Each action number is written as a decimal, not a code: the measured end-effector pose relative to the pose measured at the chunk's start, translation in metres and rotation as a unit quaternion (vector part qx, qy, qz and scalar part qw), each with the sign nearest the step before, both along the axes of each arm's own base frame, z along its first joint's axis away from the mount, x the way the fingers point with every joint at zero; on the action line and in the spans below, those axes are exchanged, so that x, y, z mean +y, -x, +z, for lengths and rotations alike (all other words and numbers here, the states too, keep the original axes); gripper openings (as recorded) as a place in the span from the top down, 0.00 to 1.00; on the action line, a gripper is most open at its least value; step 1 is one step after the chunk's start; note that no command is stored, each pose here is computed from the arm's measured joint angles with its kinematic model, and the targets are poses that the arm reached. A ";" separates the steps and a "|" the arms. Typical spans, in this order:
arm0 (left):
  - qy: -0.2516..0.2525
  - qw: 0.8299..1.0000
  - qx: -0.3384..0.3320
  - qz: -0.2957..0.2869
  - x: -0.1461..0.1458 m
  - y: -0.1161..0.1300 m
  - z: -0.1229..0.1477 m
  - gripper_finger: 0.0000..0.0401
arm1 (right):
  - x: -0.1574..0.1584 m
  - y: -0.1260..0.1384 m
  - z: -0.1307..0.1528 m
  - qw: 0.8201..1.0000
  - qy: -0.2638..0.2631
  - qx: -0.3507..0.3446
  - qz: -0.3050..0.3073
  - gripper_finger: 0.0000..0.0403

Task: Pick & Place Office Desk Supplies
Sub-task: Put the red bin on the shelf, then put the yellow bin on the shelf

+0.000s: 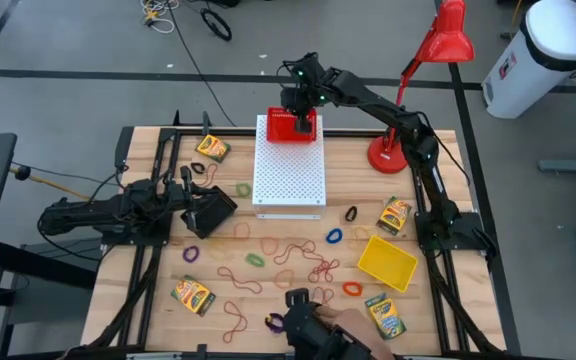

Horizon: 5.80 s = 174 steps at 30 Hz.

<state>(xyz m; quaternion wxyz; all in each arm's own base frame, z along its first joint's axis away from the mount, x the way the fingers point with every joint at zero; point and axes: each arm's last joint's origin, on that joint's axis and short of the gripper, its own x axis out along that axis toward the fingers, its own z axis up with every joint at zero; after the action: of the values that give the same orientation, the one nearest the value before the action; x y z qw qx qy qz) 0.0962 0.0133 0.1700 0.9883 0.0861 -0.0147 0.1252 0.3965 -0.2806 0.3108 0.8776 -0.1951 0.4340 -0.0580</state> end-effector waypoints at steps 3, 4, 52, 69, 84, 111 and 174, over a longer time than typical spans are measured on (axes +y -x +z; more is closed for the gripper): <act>0.000 1.000 0.000 0.000 0.000 0.000 0.000 0.88 | -0.002 -0.001 -0.004 1.000 0.005 0.006 0.006 0.94; 0.000 1.000 0.000 0.000 0.000 0.000 0.000 0.88 | -0.002 -0.002 -0.004 1.000 0.010 0.004 0.008 0.94; 0.000 1.000 0.000 0.000 0.000 0.000 0.000 0.88 | -0.013 -0.011 -0.014 0.999 0.014 -0.027 -0.037 0.77; 0.000 1.000 0.000 0.000 0.000 0.000 0.000 0.88 | 0.056 -0.020 0.041 0.989 0.084 -0.040 -0.118 0.71; 0.000 1.000 0.000 0.000 0.000 0.000 0.000 0.88 | 0.135 -0.015 0.026 0.985 0.010 -0.115 -0.126 0.99; -0.065 0.998 -0.003 0.005 0.000 0.000 0.004 0.88 | 0.297 0.164 -0.085 0.946 -0.111 -0.281 -0.121 0.99; 0.125 0.990 0.000 -0.069 -0.003 -0.009 -0.002 0.92 | 0.470 0.178 -0.092 0.911 -0.131 0.198 -0.338 0.97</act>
<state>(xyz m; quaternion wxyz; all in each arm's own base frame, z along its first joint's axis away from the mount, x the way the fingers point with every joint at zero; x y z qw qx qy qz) 0.1051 0.0103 0.1676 0.9975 -0.0394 -0.0049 0.0578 0.2184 0.1891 0.2185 0.7192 0.0721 0.6427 -0.2539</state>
